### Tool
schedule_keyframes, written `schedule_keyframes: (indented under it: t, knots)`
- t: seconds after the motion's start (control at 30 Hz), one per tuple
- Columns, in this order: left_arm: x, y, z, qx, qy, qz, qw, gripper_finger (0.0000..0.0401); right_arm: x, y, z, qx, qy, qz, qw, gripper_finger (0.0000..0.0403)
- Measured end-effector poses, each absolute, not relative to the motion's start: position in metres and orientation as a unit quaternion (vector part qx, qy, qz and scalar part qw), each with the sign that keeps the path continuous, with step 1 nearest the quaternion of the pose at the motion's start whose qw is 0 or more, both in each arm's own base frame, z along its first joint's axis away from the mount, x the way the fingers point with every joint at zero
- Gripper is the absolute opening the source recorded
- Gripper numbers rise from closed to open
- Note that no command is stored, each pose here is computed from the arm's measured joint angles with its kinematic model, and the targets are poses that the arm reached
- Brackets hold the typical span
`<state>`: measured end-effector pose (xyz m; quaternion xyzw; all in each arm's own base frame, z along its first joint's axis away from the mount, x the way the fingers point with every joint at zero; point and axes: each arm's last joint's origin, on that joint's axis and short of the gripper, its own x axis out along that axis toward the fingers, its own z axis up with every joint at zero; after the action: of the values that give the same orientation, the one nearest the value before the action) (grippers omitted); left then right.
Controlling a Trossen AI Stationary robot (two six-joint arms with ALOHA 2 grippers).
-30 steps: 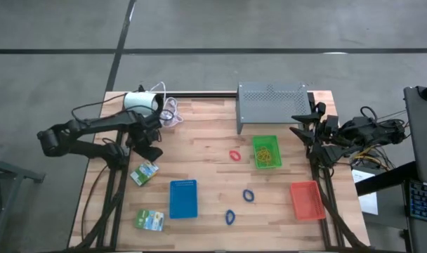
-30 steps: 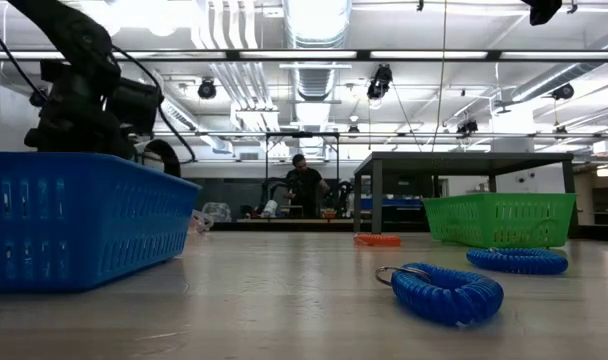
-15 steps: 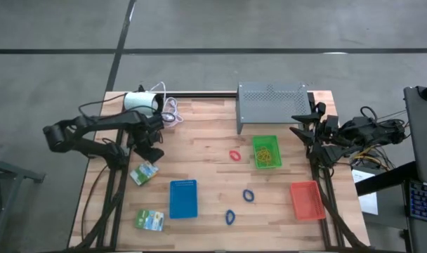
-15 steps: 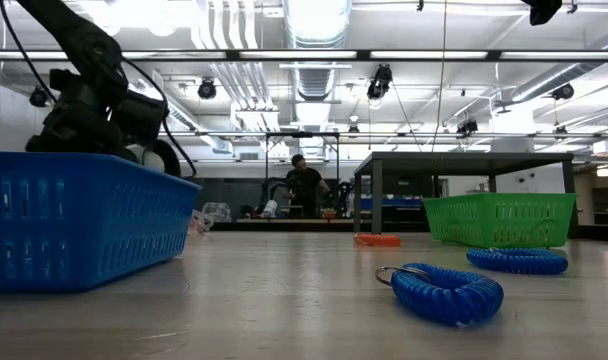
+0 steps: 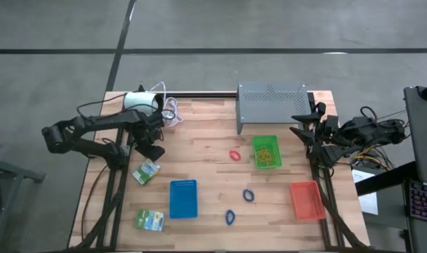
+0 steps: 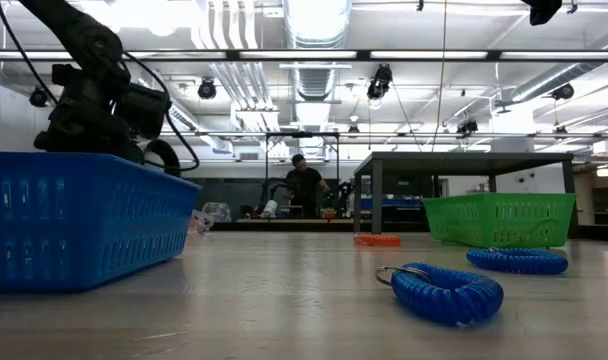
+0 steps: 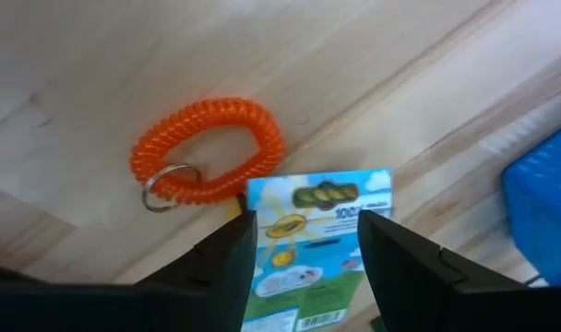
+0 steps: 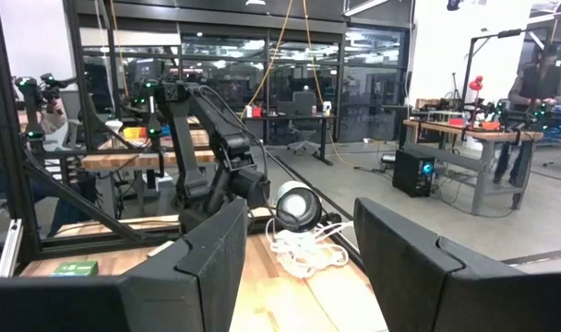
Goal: Pick & Place Office Desk Supplies
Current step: Put the crayon box into the blue bin
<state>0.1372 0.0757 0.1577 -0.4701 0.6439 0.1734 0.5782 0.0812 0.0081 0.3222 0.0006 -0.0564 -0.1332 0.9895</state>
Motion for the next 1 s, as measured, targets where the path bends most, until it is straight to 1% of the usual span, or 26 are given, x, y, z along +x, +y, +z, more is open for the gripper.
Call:
schedule_keyframes:
  t: [0.2,0.37,0.67,1.0]
  knots:
    - [0.14,0.077,0.162,-0.464,0.642,0.168,0.587,0.0194,0.081,0.008,0.322,0.0,-0.056,-0.133,0.99,0.0199]
    - [0.136,0.075,0.153,-0.455,0.645,0.163,0.592,0.0194,0.081,0.008,0.322,0.0,-0.056,-0.133,0.989,0.0199]
    - [0.137,0.078,0.148,-0.429,0.639,0.187,0.61,0.0194,0.081,0.008,0.322,0.0,-0.056,-0.133,0.989,0.0199]
    - [0.137,0.078,0.148,-0.436,0.639,0.196,0.603,0.0194,0.081,0.008,0.322,0.0,-0.056,-0.133,0.989,0.0199]
